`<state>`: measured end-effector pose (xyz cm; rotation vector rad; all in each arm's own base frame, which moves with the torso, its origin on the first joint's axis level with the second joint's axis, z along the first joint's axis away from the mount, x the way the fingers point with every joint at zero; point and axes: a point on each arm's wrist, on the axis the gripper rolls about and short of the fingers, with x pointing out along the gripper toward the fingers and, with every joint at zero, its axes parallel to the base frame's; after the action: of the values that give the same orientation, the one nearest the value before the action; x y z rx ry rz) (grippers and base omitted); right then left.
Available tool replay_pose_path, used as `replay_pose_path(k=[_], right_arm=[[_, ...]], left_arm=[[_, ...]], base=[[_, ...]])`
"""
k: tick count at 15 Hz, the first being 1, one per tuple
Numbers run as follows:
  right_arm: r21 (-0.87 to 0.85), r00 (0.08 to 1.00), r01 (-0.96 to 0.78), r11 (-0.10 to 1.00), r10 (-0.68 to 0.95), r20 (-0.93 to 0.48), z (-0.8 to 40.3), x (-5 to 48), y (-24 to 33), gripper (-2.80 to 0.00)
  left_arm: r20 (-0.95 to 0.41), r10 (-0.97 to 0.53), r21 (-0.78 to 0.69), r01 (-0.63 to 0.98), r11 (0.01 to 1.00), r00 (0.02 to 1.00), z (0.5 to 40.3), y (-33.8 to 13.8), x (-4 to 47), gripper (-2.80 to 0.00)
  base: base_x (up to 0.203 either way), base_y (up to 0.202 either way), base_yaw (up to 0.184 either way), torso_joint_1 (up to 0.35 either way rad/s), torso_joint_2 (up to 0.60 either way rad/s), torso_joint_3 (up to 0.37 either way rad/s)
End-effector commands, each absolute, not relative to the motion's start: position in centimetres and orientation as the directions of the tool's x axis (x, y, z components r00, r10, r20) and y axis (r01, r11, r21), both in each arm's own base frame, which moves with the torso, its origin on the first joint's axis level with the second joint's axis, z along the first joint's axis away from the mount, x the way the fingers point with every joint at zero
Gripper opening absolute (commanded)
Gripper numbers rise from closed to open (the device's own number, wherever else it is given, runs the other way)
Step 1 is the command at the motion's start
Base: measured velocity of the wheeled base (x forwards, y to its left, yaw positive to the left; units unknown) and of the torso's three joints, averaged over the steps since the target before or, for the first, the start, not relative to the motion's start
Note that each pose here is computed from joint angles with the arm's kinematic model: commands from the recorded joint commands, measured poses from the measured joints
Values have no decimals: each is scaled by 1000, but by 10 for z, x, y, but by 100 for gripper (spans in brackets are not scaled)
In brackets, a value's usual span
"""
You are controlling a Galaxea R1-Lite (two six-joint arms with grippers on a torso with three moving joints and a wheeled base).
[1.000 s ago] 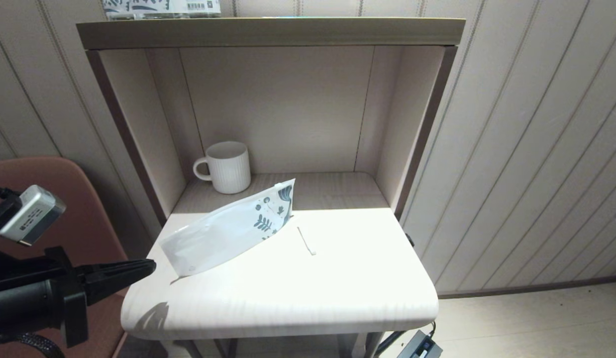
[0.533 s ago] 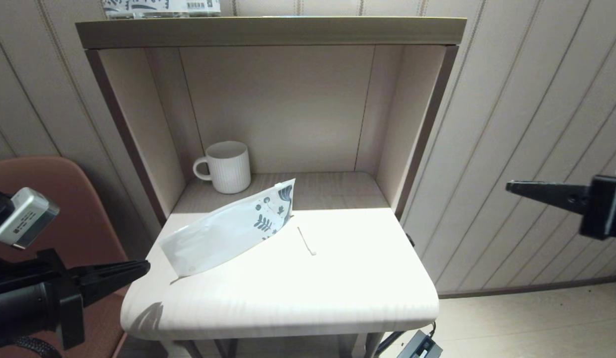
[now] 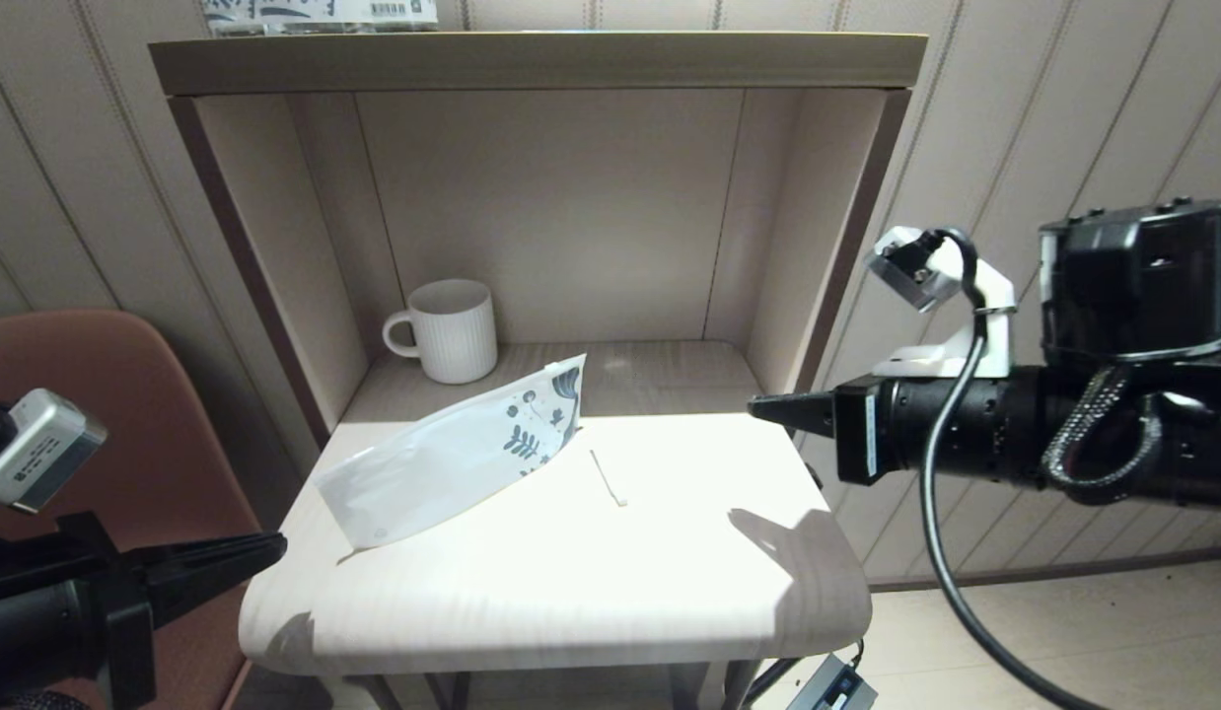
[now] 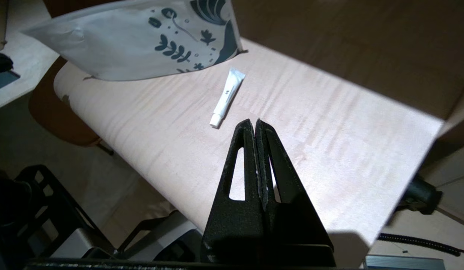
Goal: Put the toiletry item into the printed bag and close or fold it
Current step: Pick up the storage bag
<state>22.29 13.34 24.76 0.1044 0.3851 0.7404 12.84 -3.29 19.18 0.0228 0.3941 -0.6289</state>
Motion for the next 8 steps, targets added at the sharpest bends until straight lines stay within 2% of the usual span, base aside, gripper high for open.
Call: replay_pose_path(k=[1, 4, 5, 8], right_arm=[[241, 631, -650, 720, 689, -355, 232, 233, 147, 0], [250, 611, -648, 720, 687, -394, 218, 256, 163, 0], [255, 600, -658, 709, 698, -392, 216, 265, 169, -280], [251, 551, -726, 640, 760, -343, 217, 286, 189, -280]], left_arm=[[-372, -569, -101, 578, 810, 733, 191, -33, 131, -280], [-375, -573, -104, 581, 807, 729, 190, -34, 132, -280], [-379, -572, -106, 580, 808, 727, 190, -34, 133, -280], [-379, -571, -105, 579, 808, 728, 190, -34, 132, -280]], base=[[0, 0, 0, 0, 0, 0], [0, 0, 0, 0, 0, 0], [0, 0, 0, 0, 0, 0], [0, 0, 0, 0, 0, 0]])
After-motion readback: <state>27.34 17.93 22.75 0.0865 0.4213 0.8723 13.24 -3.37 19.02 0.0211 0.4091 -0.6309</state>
